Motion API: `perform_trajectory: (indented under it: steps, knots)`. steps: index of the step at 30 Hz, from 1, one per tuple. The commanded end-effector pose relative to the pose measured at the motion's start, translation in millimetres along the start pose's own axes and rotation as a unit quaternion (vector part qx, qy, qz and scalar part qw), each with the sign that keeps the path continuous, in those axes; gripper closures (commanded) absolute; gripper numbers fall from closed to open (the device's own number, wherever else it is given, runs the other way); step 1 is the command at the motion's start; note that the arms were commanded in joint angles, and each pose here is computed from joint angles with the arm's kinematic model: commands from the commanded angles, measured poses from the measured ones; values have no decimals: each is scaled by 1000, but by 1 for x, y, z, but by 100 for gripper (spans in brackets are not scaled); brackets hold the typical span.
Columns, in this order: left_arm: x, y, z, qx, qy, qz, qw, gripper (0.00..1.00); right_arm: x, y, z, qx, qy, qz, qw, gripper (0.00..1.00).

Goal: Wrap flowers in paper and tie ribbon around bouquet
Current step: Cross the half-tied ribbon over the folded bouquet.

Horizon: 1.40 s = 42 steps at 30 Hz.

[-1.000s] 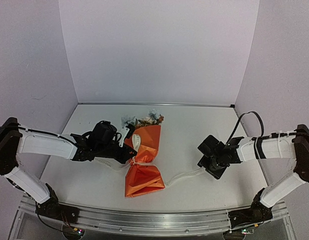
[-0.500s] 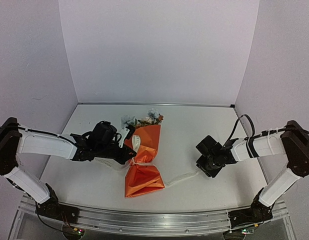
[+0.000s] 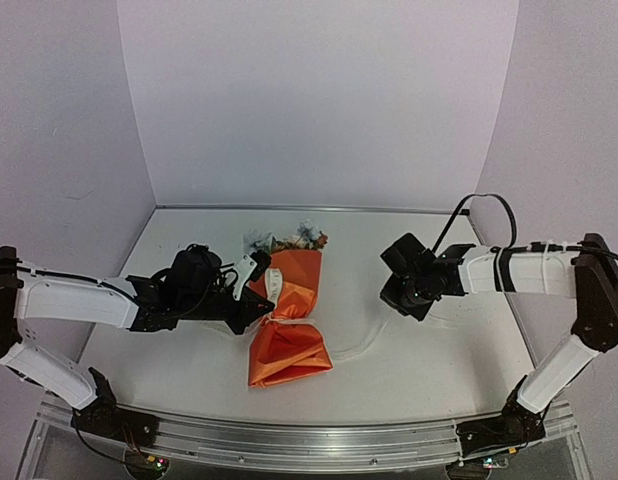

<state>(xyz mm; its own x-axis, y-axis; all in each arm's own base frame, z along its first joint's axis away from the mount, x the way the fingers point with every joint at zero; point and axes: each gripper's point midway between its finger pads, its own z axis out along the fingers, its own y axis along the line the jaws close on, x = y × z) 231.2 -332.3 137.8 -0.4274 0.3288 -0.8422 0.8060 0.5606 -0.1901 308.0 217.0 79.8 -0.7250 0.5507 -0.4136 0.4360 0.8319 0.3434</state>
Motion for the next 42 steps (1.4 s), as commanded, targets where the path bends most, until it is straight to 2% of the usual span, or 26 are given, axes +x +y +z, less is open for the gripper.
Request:
perform_trajectory:
  steps: [1,8,15,19,24,33,38,42]
  knots:
    - [-24,-20,-6,28,-53,82,995,100,-17,61,-50,-72,-26,-68,995,100]
    - [-11,-22,9,21,-36,122,992,99,0,156,-91,-188,24,-117,975,100]
    - [-3,-21,14,-1,-43,150,988,98,45,241,-98,-274,120,-140,944,100]
    - [-3,-21,14,-4,-48,155,987,97,79,265,-95,-306,172,-147,925,100]
    - [2,-21,15,-3,-44,160,986,97,104,277,-95,-326,207,-169,907,100]
    - [3,-21,18,-6,-48,163,985,97,70,269,-136,-343,137,-166,914,100]
    - [2,-19,15,-14,-55,162,985,98,52,242,-141,-315,94,-145,933,100]
    - [5,-17,15,-17,-53,160,985,98,41,228,-155,-311,64,-140,938,100]
